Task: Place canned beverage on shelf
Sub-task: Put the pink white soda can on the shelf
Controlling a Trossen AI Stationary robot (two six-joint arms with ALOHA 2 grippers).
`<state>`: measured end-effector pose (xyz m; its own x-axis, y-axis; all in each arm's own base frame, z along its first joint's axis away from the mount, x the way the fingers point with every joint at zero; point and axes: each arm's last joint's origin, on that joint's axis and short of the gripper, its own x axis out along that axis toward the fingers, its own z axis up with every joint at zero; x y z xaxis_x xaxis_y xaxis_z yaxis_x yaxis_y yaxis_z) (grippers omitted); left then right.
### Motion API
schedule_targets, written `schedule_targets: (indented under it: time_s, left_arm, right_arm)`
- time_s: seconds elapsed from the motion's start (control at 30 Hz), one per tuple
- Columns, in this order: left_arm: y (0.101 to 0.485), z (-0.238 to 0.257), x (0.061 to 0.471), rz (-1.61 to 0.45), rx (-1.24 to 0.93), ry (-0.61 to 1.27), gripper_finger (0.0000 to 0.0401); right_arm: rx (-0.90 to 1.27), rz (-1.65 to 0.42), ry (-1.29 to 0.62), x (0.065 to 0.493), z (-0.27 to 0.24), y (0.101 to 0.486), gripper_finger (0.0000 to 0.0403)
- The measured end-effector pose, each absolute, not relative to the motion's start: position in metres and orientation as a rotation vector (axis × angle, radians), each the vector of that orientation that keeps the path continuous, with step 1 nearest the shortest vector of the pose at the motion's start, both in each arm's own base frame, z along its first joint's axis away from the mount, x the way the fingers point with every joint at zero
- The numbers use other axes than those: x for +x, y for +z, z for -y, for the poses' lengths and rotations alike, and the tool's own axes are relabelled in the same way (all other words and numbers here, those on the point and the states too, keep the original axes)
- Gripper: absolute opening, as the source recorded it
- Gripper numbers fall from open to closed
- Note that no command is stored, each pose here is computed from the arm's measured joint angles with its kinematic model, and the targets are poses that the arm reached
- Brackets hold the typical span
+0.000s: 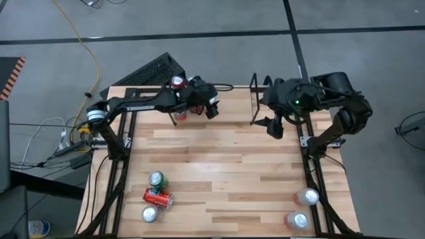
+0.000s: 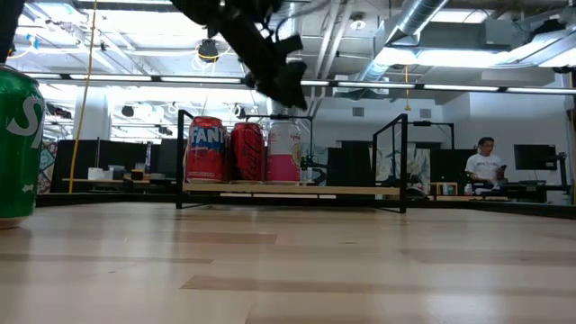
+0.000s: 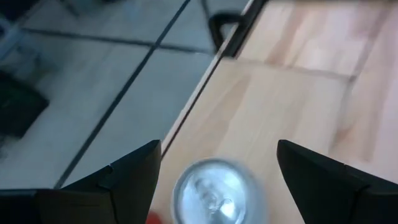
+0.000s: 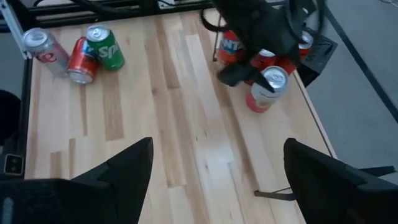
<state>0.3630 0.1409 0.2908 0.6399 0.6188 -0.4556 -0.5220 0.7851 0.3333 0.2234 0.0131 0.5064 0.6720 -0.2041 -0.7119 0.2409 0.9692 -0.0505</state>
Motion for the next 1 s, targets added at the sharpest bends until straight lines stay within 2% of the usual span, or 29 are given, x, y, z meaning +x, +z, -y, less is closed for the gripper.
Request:
schedule_targets:
  time_s: [0.27, 0.7, 0.83, 1.0]
  left_arm:
    - [0.274, -0.147, 0.366, -0.708, 0.210, 0.719, 0.0306]
    - [0.268, -0.150, 0.361, -0.766, 0.146, 0.652, 0.0302]
    - [0.268, -0.149, 0.360, -0.778, 0.145, 0.626, 0.0267]
    - [0.267, -0.147, 0.360, -0.787, 0.144, 0.569, 0.0192]
  right_arm:
    - [0.016, -0.858, -0.228, 0.238, -0.020, 0.493, 0.0333]
    - [0.000, -0.938, -0.235, 0.247, -0.021, 0.475, 0.0333]
    - [0.005, -0.937, -0.237, 0.247, -0.022, 0.475, 0.0333]
    - [0.008, -0.936, -0.238, 0.247, -0.022, 0.475, 0.0333]
